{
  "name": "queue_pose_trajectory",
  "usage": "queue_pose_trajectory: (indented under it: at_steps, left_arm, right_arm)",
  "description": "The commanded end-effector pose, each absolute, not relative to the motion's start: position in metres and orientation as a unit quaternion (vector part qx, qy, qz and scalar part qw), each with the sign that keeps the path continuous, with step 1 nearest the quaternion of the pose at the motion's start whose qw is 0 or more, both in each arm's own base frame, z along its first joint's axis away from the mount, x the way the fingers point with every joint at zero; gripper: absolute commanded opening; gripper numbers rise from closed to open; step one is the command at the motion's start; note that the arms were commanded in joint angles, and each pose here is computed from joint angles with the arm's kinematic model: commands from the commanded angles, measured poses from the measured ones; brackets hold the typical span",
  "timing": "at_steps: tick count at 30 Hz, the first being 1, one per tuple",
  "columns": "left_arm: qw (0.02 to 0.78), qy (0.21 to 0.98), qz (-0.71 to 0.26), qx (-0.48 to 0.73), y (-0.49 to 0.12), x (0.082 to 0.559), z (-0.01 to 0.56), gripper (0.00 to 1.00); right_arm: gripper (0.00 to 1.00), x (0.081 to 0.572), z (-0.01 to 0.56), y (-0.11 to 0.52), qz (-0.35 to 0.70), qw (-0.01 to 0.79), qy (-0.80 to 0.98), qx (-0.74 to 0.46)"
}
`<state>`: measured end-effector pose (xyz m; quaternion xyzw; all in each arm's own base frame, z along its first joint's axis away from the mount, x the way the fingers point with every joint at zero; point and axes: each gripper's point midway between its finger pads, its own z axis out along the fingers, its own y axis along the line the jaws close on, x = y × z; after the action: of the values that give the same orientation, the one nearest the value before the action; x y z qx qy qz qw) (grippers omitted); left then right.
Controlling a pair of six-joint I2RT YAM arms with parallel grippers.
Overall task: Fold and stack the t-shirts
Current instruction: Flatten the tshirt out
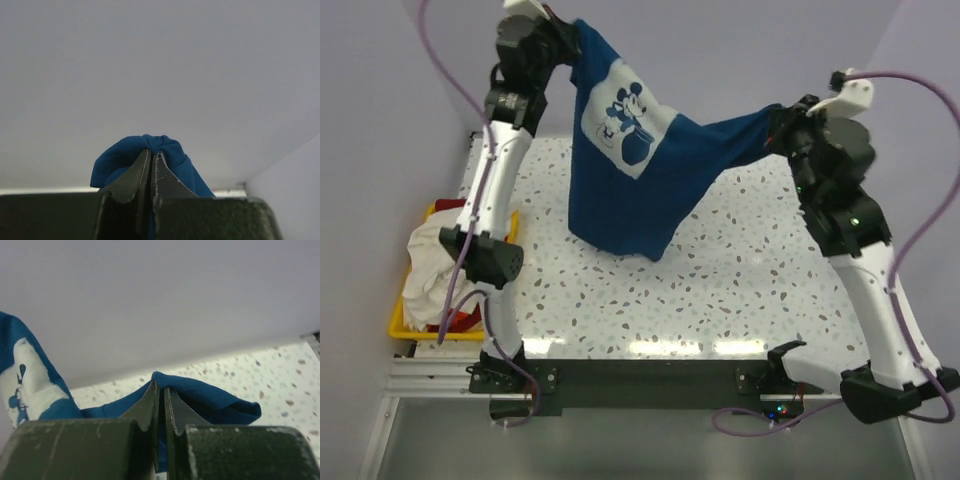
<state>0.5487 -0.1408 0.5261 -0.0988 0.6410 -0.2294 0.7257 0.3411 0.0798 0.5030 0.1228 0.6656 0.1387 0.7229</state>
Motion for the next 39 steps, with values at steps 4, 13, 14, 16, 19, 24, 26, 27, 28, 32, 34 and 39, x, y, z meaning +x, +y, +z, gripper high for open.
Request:
queue_pose_trajectory:
  at_steps: [4,13,14,16,19,24,26,27,28,32,34,39]
  left_arm:
    - [0.541,0.792,-0.272,-0.078,-0.201,0.635,0.287,0.14]
    - [0.503,0.818,-0.258,-0.107,-0.194,0.575,0.282,0.73]
    - [0.474,0.839,-0.243,-0.109,-0.2,0.555,0.256,0.73]
    - [0.482,0.842,-0.206,-0.127,-0.192,0.526,0.266,0.73]
    - [0.459,0.865,-0.147,-0.136,-0.193,0.464,0.23,0.72]
    - [0.393,0.899,-0.122,-0.151,-0.19,0.377,0.147,0.58]
    - [0.382,0.904,-0.105,-0.158,-0.184,0.36,0.13,0.56]
    - [0.378,0.907,-0.1,-0.158,-0.182,0.357,0.124,0.55]
    - [0.37,0.911,-0.092,-0.158,-0.18,0.354,0.117,0.55]
    - [0.348,0.922,-0.084,-0.15,-0.184,0.353,0.1,0.5]
    - [0.342,0.924,-0.105,-0.132,-0.196,0.348,0.099,0.5]
    - [0.33,0.934,-0.12,-0.067,-0.215,0.318,0.095,0.6]
  right_arm:
    - [0.03,0.409,0.32,0.038,0.018,0.587,0.782,0.207]
    - [0.0,0.406,0.182,0.027,0.044,0.468,0.845,0.256]
    - [0.0,0.405,0.179,0.027,0.045,0.467,0.845,0.258]
    - [0.0,0.404,0.172,0.029,0.047,0.459,0.848,0.26]
    - [0.0,0.401,0.162,0.031,0.05,0.45,0.853,0.258]
    - [0.0,0.403,0.162,0.037,0.067,0.447,0.856,0.249]
    - [0.0,0.404,0.168,0.043,0.081,0.45,0.855,0.245]
    - [0.0,0.404,0.171,0.043,0.084,0.453,0.854,0.243]
    - [0.0,0.405,0.174,0.044,0.087,0.456,0.852,0.243]
    - [0.0,0.411,0.198,0.047,0.102,0.478,0.84,0.237]
    - [0.0,0.415,0.215,0.05,0.111,0.489,0.833,0.232]
    - [0.0,0.423,0.249,0.049,0.113,0.512,0.822,0.224]
